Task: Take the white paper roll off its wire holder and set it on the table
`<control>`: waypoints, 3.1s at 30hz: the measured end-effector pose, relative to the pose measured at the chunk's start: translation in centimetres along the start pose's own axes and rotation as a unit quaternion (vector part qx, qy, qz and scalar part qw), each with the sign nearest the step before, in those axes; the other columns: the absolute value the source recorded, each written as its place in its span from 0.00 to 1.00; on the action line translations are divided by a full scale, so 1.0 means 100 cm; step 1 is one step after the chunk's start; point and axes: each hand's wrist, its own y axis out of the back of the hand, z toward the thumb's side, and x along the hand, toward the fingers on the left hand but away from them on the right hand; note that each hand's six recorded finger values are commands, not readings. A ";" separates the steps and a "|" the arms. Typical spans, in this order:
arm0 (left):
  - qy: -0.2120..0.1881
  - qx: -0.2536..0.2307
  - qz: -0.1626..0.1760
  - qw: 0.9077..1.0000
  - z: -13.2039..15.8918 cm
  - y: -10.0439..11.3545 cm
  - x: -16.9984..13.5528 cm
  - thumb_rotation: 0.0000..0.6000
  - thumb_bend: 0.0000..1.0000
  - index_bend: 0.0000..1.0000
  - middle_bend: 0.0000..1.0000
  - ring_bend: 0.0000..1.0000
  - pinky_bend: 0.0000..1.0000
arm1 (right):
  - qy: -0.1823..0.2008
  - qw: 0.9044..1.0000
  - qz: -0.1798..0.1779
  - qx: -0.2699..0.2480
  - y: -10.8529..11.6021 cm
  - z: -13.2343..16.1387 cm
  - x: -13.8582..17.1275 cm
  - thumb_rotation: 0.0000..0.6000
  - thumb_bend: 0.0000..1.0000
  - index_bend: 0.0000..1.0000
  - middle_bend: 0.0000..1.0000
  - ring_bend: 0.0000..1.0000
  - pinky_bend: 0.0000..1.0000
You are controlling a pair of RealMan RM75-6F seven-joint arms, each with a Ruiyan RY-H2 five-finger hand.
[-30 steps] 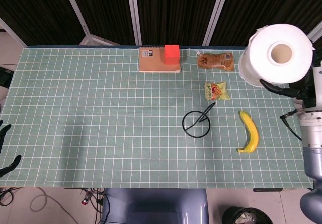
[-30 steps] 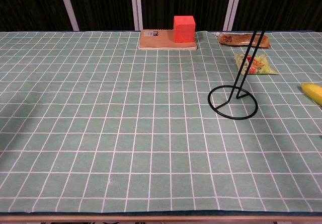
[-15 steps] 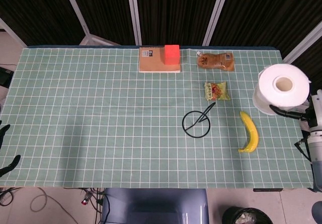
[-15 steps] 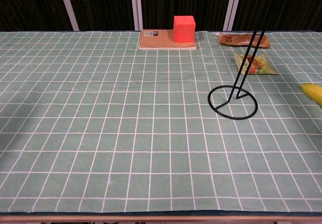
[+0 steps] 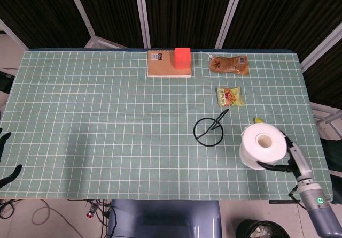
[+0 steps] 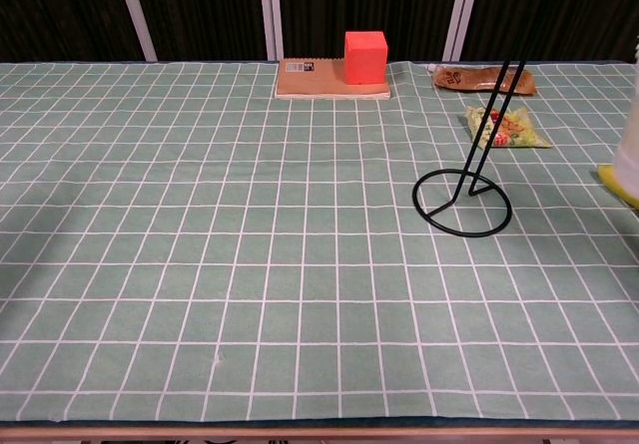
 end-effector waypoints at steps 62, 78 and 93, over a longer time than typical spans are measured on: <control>0.003 -0.001 -0.004 1.000 -0.003 0.000 0.002 1.00 0.22 0.13 0.00 0.00 0.03 | 0.021 0.988 0.150 -0.021 -0.163 -0.043 -0.030 1.00 0.00 0.00 0.00 0.00 0.00; 0.006 -0.006 0.004 1.000 -0.005 0.005 0.000 1.00 0.22 0.13 0.00 0.00 0.03 | 0.112 0.981 0.081 0.137 -0.025 0.011 0.054 1.00 0.00 0.00 0.00 0.00 0.00; -0.002 -0.001 -0.006 1.000 0.000 0.000 -0.001 1.00 0.22 0.12 0.00 0.00 0.03 | 0.116 0.831 -0.081 0.538 0.022 0.007 0.074 1.00 0.00 0.00 0.00 0.00 0.00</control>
